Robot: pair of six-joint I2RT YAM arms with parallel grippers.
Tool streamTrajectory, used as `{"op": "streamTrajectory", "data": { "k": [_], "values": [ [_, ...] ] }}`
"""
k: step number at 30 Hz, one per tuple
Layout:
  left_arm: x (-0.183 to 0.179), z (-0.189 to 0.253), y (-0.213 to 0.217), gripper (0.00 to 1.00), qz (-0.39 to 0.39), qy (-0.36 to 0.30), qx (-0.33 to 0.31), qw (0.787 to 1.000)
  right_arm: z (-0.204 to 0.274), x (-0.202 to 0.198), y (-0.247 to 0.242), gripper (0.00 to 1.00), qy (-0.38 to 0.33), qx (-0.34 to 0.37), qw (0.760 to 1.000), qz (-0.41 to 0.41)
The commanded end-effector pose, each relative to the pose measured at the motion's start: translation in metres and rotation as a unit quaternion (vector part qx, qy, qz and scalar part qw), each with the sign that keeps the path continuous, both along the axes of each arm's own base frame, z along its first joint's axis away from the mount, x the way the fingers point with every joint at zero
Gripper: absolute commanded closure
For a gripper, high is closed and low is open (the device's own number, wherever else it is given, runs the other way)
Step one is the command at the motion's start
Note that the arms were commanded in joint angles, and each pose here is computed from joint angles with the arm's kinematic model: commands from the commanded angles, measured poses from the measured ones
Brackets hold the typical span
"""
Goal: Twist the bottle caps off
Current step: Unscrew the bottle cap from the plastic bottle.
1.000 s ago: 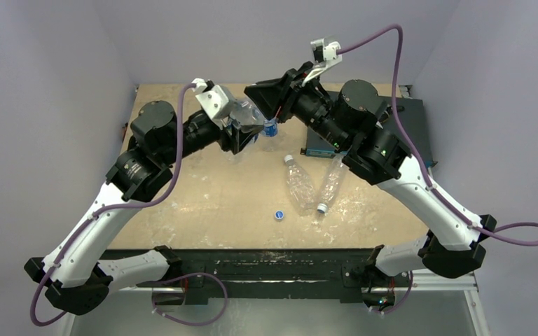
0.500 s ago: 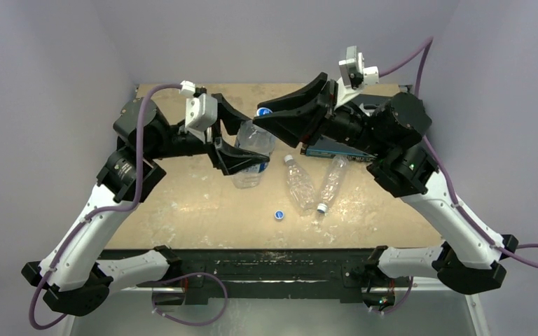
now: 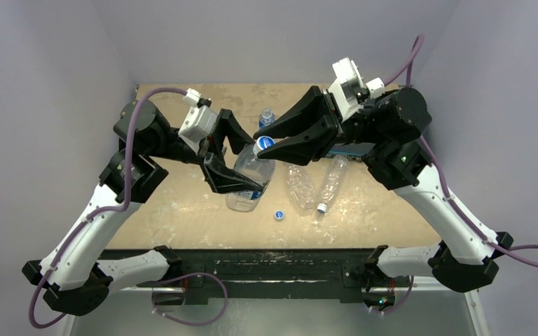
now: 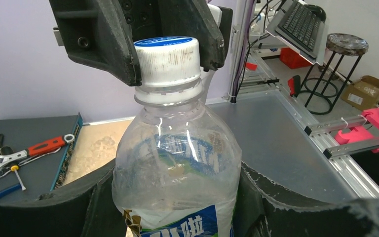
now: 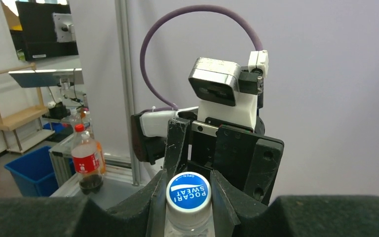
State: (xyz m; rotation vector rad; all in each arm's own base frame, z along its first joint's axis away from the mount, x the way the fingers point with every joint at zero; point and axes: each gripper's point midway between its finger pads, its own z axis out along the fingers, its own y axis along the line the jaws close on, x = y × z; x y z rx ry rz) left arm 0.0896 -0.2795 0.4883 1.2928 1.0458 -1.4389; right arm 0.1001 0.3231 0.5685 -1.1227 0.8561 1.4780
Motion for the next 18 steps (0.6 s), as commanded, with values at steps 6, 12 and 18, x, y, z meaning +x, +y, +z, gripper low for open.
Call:
{"op": "streamTrajectory", "data": {
  "k": [6,12,18],
  "values": [
    [0.043,0.005,0.001,1.00,0.135,-0.082,-0.012,0.987,0.027,0.052,-0.018,0.09,0.069,0.057,0.981,-0.175],
    [0.107,-0.002,0.012,1.00,0.295,-0.130,0.005,0.947,0.017,0.096,-0.017,0.01,0.147,0.041,0.951,-0.269],
    [0.156,-0.008,0.034,1.00,0.424,-0.155,0.027,0.892,-0.011,0.151,-0.016,0.10,0.206,-0.003,0.885,-0.417]
  ]
}}
